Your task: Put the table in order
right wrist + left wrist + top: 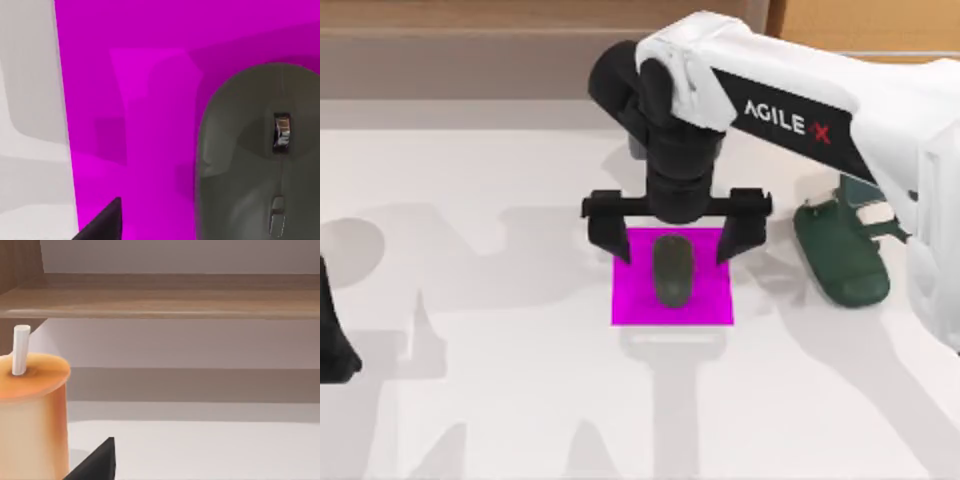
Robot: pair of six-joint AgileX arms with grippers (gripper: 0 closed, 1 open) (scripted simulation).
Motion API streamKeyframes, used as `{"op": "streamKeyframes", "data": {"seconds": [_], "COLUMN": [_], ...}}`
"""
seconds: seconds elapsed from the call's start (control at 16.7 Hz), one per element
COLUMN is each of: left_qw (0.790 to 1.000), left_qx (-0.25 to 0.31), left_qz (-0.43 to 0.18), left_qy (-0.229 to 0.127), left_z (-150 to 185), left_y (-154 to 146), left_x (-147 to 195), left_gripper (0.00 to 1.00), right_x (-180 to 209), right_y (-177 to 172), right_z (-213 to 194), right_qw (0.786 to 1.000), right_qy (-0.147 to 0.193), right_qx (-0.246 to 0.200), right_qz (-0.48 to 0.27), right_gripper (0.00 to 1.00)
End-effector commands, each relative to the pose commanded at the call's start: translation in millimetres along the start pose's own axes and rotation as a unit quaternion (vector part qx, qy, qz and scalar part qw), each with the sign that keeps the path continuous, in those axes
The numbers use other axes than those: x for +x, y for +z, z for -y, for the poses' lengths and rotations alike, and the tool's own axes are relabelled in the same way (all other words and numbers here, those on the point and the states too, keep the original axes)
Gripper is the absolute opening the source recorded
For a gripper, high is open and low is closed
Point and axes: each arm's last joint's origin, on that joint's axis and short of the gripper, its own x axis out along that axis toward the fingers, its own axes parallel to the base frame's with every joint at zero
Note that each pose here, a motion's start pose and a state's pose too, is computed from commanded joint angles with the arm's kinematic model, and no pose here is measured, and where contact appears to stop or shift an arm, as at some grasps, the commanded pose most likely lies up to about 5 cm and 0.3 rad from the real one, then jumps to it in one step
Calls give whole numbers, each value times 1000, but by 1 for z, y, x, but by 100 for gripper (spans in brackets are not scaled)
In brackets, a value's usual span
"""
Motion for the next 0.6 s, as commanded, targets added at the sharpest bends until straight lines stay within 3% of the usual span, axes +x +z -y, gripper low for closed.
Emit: {"op": "streamKeyframes", "data": {"seconds": [0.3,0.6], "left_qw": [1000,1000], "left_qx": [0,0], "left_qz": [0,0], "left_qy": [0,0], "left_z": [0,0], "left_y": [0,0], "left_x": [0,0], "left_gripper": [100,100], "right_x": [-11,-92], "right_y": [2,12], "right_z": [1,22], "right_qw": [1000,988], "right_qy": [14,96], "right_qx": [-2,-10], "right_qz": [16,122], "right_gripper": [100,100]}}
